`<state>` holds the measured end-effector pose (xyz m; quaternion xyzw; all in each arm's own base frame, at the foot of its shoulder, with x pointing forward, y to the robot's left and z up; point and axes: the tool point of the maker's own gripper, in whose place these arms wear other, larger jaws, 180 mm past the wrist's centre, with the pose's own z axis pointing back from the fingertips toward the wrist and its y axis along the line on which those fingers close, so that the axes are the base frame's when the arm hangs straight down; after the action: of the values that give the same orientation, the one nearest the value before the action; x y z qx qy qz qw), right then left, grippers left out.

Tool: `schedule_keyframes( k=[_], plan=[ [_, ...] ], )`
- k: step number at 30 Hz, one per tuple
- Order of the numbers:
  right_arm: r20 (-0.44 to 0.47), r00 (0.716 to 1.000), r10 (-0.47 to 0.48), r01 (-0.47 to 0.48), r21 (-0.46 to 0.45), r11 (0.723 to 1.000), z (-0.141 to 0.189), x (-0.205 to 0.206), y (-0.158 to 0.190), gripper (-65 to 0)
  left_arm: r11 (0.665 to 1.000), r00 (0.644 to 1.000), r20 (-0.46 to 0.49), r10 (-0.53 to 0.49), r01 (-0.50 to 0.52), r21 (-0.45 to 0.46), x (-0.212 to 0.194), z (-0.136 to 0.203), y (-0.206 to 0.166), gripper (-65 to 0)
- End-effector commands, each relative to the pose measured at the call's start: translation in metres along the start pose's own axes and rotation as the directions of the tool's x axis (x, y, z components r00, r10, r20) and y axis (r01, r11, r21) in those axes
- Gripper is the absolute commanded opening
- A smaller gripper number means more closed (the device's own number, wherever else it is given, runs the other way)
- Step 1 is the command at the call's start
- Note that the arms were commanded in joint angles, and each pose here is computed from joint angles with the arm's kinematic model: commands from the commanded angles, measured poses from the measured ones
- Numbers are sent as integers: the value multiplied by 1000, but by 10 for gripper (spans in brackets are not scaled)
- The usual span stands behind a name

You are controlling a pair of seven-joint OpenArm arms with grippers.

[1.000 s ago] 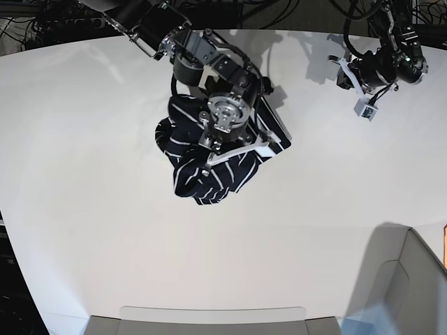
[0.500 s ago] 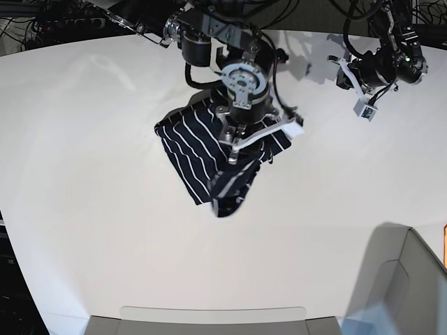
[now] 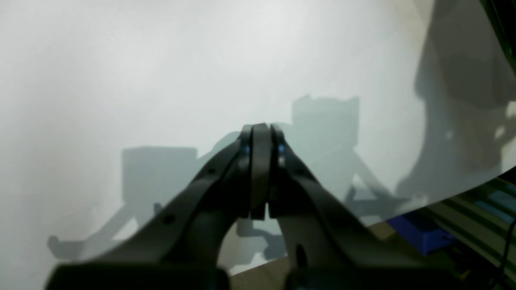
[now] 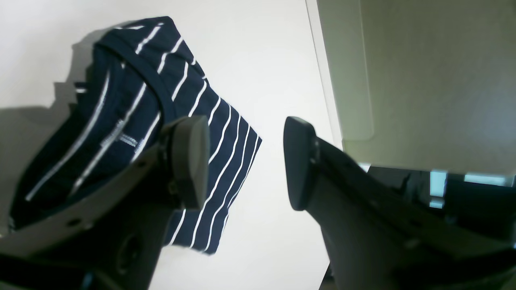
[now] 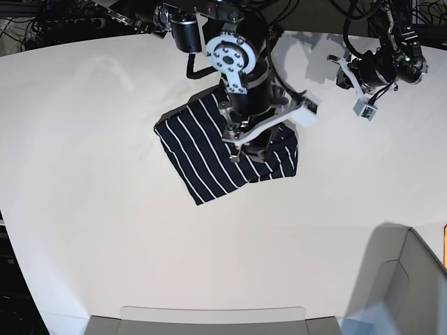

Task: Fold the T-shirt properly
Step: 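Lower the folded bundle with the right gripper and release it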

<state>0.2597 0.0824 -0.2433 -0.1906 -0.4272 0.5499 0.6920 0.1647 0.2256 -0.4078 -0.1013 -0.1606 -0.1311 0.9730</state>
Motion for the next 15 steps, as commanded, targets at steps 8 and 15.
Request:
schedule_keyframes(
  k=[8,15],
  plan=[
    [-160,957,-241,225,-109,968,-25,-72,-65,-355,997,996,60,-73,74,-10,33,1,-8,-650],
    [-287,878,-383,377,-78,923,-41,-157,-78,-522,924,914,219,-340,369,-105,103,-1,-91,-650]
  ],
)
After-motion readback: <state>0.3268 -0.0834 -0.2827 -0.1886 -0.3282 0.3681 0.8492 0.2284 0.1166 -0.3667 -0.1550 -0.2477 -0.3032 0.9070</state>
